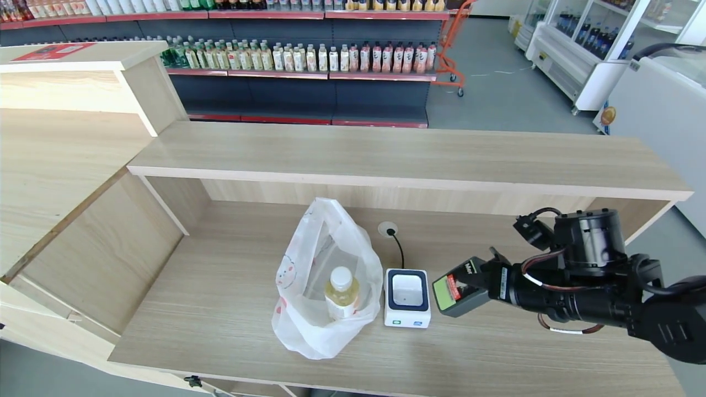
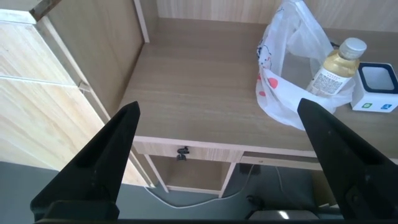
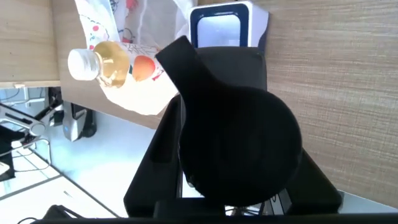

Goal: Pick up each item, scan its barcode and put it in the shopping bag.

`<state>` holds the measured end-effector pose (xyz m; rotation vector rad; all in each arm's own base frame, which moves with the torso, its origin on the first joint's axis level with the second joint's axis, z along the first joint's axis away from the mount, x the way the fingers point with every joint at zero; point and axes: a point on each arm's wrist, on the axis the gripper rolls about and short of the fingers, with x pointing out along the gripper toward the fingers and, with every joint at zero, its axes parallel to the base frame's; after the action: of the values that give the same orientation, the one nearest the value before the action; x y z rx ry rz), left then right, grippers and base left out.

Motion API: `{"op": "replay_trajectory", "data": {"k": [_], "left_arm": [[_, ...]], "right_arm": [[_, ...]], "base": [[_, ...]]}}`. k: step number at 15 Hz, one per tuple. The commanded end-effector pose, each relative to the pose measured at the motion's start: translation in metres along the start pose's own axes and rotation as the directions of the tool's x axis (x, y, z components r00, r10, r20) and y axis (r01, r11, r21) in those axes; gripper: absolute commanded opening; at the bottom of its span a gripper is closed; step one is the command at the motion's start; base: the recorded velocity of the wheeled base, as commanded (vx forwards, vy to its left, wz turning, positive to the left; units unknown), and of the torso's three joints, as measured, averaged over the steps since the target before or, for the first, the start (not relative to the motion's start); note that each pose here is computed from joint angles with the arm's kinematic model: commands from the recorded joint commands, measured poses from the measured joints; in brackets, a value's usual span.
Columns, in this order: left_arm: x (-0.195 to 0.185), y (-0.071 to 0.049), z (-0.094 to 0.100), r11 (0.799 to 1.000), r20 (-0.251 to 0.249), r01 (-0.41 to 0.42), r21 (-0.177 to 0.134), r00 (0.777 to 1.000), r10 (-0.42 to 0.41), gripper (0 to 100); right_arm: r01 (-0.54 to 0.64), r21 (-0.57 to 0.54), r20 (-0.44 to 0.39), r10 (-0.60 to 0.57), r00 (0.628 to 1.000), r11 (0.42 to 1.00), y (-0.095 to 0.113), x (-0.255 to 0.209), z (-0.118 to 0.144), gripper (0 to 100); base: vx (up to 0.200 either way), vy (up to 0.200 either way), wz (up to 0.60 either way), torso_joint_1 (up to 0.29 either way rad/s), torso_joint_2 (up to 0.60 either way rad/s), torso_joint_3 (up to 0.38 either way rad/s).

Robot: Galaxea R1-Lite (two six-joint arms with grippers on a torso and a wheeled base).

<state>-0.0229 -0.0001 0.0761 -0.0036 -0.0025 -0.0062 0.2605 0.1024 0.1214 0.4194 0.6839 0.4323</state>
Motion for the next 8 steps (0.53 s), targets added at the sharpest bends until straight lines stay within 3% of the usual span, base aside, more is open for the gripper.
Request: {"op": "replay_trajectory", "data": {"k": [1,8], "left_arm": [[0.0,0.0,0.0,1.0,0.001,0.0,0.001,1.0,0.0,100],[0.0,0.0,0.0,1.0,0.001,0.0,-0.001,1.0,0.0,100]], "right_arm": [[-0.011,-0.013,-0.056,0.011,0.998,1.0,0.005,0.017,-0.009,0],[-0.005,-0.098,-0.075,-0.002,0.997,0.995,0.012,0.073,-0.004,0]], "base": [[0.0,0.0,0.0,0.0,0.0,0.0],[0.0,0.0,0.0,0.0,0.0,0.0]]}}
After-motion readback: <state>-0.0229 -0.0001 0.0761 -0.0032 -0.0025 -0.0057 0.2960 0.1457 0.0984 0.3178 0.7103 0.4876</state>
